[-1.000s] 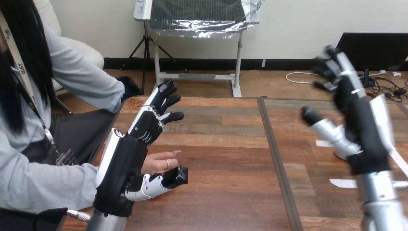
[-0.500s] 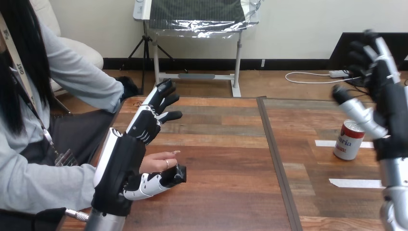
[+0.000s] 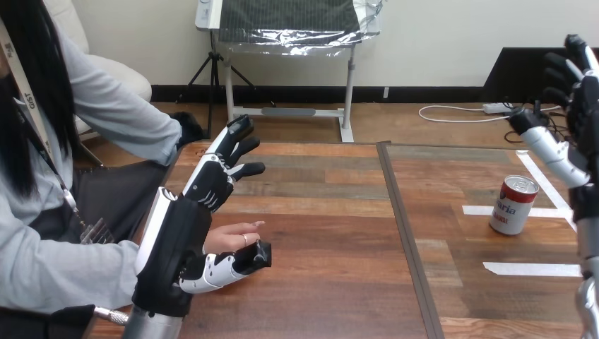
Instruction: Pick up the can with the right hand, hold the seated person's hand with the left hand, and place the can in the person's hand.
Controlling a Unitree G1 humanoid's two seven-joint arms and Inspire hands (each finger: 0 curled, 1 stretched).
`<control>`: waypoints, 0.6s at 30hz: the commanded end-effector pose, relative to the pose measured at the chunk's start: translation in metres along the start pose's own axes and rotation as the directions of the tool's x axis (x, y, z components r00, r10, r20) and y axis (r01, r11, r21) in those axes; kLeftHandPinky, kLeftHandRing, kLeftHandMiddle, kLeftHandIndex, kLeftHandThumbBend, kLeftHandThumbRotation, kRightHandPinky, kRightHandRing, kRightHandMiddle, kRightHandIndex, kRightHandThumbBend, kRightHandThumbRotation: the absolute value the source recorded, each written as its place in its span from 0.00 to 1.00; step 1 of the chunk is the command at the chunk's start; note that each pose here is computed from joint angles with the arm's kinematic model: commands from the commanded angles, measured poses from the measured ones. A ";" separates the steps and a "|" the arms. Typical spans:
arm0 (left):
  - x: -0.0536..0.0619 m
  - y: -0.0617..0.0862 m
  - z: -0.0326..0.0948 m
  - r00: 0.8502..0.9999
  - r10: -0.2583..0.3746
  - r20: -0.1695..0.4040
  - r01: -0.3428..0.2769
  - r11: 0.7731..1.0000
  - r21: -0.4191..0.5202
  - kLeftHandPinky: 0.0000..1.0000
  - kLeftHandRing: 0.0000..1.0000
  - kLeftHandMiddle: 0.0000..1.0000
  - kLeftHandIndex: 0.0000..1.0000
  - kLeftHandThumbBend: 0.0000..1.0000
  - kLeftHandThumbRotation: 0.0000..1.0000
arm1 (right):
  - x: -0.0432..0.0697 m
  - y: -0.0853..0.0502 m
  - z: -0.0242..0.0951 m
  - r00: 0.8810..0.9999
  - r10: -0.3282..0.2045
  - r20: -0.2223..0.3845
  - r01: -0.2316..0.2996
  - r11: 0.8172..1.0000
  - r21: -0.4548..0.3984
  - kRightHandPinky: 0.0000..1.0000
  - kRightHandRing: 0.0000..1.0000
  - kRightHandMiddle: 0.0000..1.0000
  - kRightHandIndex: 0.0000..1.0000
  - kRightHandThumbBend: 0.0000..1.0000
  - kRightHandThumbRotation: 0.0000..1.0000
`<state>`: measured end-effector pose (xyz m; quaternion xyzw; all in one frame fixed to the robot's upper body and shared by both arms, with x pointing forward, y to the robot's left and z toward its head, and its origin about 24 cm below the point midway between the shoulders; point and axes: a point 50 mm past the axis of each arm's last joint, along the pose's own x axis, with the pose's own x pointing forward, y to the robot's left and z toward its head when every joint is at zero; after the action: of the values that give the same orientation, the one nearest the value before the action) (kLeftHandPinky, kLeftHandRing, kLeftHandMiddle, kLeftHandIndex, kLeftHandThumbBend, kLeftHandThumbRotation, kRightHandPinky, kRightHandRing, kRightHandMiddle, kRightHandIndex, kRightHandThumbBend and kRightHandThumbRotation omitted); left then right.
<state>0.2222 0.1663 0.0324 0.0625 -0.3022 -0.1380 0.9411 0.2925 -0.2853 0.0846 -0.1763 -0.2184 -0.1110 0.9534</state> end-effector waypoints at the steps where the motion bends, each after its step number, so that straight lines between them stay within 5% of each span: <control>1: 0.018 0.002 0.006 0.997 -0.007 0.081 0.005 1.000 0.016 0.78 0.90 0.93 0.92 1.00 0.68 | 0.030 -0.012 0.018 0.996 -0.047 0.082 0.047 0.999 -0.005 0.88 0.92 0.90 0.96 1.00 0.63; 18: 0.018 0.003 0.007 0.996 -0.005 0.090 0.003 1.000 0.026 0.76 0.88 0.92 0.92 1.00 0.69 | 0.044 -0.025 0.009 0.997 -0.075 -0.009 0.073 0.991 -0.115 0.87 0.90 0.88 0.94 1.00 0.64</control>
<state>0.2217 0.1669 0.0332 0.0639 -0.3065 -0.1365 0.9399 0.3046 -0.3050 0.0890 -0.2092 -0.1806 -0.1434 0.9503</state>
